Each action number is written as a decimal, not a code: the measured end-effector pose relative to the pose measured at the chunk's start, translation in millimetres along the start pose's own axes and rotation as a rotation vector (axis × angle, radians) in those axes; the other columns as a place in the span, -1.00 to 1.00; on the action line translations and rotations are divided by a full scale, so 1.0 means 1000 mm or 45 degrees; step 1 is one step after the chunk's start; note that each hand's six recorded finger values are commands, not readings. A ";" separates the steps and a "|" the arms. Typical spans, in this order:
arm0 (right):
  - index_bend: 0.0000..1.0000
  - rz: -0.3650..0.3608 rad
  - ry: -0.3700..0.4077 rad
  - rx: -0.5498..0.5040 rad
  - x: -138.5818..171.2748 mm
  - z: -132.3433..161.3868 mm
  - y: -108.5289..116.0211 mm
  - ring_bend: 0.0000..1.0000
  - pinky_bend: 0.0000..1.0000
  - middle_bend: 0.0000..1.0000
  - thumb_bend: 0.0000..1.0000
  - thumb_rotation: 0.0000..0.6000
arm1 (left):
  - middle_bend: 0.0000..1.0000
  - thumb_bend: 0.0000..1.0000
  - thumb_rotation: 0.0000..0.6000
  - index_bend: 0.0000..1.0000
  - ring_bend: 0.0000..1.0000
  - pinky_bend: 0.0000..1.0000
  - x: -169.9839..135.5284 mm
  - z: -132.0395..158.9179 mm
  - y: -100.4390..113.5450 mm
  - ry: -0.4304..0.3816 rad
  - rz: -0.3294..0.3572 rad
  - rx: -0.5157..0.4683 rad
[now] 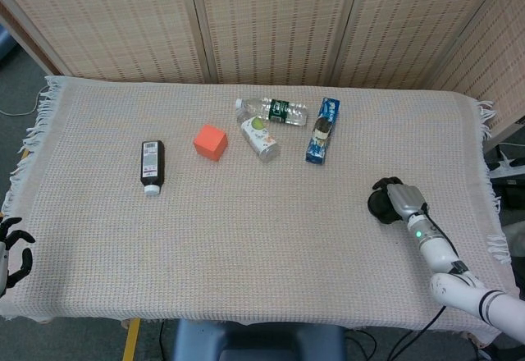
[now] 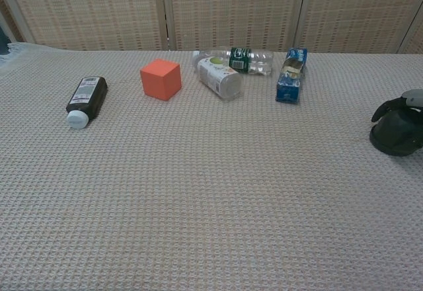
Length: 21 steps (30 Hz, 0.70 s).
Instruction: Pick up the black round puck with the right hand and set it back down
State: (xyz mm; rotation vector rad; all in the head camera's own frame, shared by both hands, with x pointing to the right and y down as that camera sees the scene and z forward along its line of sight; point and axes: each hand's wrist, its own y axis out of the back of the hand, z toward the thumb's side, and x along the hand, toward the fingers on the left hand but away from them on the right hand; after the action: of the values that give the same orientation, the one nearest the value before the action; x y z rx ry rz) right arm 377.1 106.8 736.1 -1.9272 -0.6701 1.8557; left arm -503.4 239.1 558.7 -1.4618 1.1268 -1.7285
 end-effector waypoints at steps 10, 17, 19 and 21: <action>-1.00 0.021 0.020 0.032 0.009 0.002 -0.001 -1.00 -0.80 -1.00 -0.53 1.00 | -0.62 0.09 1.00 -0.07 -0.80 -0.42 0.000 0.000 0.000 -0.001 -0.001 0.001; -1.00 -0.041 0.066 0.057 0.026 0.010 0.005 -1.00 -0.81 -1.00 -0.58 1.00 | -0.62 0.09 1.00 -0.07 -0.80 -0.42 0.000 0.001 -0.001 0.001 -0.007 0.005; -1.00 -0.067 0.077 0.065 0.031 0.011 0.007 -1.00 -0.81 -1.00 -0.58 1.00 | -0.62 0.09 1.00 -0.07 -0.80 -0.42 0.000 0.001 -0.001 0.001 -0.009 0.007; -1.00 -0.104 0.084 0.080 0.036 0.011 0.011 -1.00 -0.81 -1.00 -0.58 1.00 | -0.62 0.09 1.00 -0.07 -0.80 -0.42 0.000 0.001 -0.002 0.001 -0.010 0.009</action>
State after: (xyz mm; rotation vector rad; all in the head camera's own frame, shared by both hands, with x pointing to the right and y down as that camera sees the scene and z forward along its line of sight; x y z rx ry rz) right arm 367.8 118.1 700.0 -1.8842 -0.6519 1.7358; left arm -502.3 239.9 560.2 -1.4637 1.1151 -1.7368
